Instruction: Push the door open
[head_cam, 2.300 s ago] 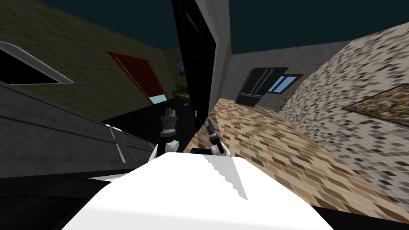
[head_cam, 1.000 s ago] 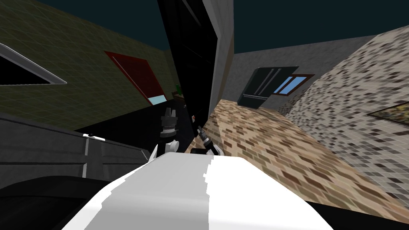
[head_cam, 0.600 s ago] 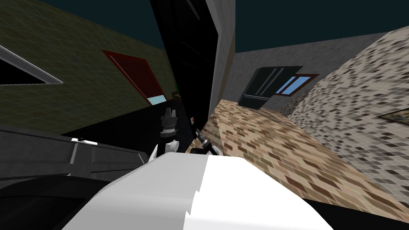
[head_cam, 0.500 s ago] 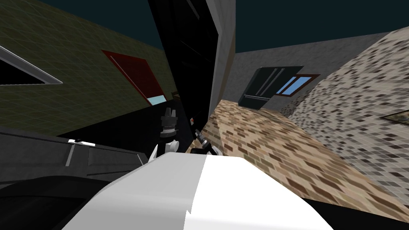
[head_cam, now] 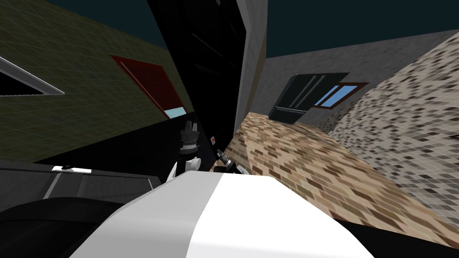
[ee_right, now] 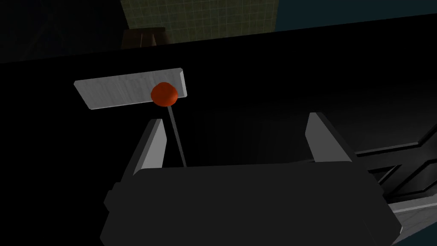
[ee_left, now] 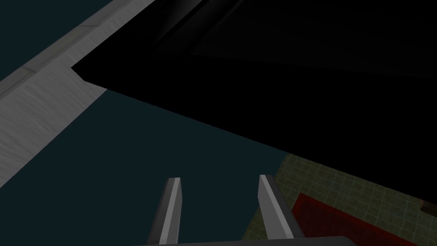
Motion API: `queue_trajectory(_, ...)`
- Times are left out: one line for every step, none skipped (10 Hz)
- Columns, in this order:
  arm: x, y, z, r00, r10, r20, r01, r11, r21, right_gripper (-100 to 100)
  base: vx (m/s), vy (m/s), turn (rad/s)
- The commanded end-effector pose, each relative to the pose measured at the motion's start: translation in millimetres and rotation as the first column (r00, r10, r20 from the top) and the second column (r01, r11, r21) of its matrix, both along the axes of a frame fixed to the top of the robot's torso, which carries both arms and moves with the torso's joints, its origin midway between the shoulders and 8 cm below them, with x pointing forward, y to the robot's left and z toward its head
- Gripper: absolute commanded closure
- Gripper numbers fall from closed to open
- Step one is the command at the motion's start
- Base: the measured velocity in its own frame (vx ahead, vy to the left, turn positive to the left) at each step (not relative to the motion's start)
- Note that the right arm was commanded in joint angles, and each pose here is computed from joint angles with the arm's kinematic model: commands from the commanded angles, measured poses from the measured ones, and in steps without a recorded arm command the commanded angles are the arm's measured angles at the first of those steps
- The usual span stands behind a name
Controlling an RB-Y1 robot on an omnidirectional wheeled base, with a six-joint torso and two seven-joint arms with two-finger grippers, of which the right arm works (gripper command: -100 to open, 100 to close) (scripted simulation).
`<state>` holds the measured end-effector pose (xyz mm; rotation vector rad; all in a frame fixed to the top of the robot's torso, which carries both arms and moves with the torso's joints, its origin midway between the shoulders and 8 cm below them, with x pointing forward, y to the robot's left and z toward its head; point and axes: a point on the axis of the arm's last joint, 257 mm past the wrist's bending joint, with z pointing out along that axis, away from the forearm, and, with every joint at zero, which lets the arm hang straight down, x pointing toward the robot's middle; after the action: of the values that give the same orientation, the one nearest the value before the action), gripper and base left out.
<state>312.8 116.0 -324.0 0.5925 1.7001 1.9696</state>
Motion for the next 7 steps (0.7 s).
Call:
queue_trajectory(-11.0, 5.4, -11.3, 0.9994, 0.033, -0.013, -0.034, 0.999, -0.02, -100, 0.213, -0.03, 0.018)
queue_trajectory(-16.4, 7.4, -18.4, 0.9985, 0.051, -0.02, -0.052, 0.998, -0.032, -100, 0.185, -0.029, 0.022)
queue_trajectory(-21.0, 8.9, -24.6, 0.9975, 0.066, -0.027, -0.067, 0.997, -0.043, -100, 0.186, -0.046, 0.014)
queue_trajectory(-25.2, 10.0, -30.3, 0.9963, 0.08, -0.032, -0.081, 0.995, -0.053, -100, 0.182, -0.067, 0.016)
queue_trajectory(-29.4, 11.0, -36.0, 0.9949, 0.093, -0.038, -0.096, 0.993, -0.063, -100, 0.146, -0.045, 0.018)
queue_trajectory(-35.5, 11.9, -44.3, 0.9926, 0.113, -0.046, -0.116, 0.99, -0.079, -100, 0.147, -0.034, 0.013)
queue_trajectory(-39.7, 12.4, -50.2, 0.9906, 0.126, -0.052, -0.131, 0.987, -0.09, -100, 0.177, -0.025, 0.019)
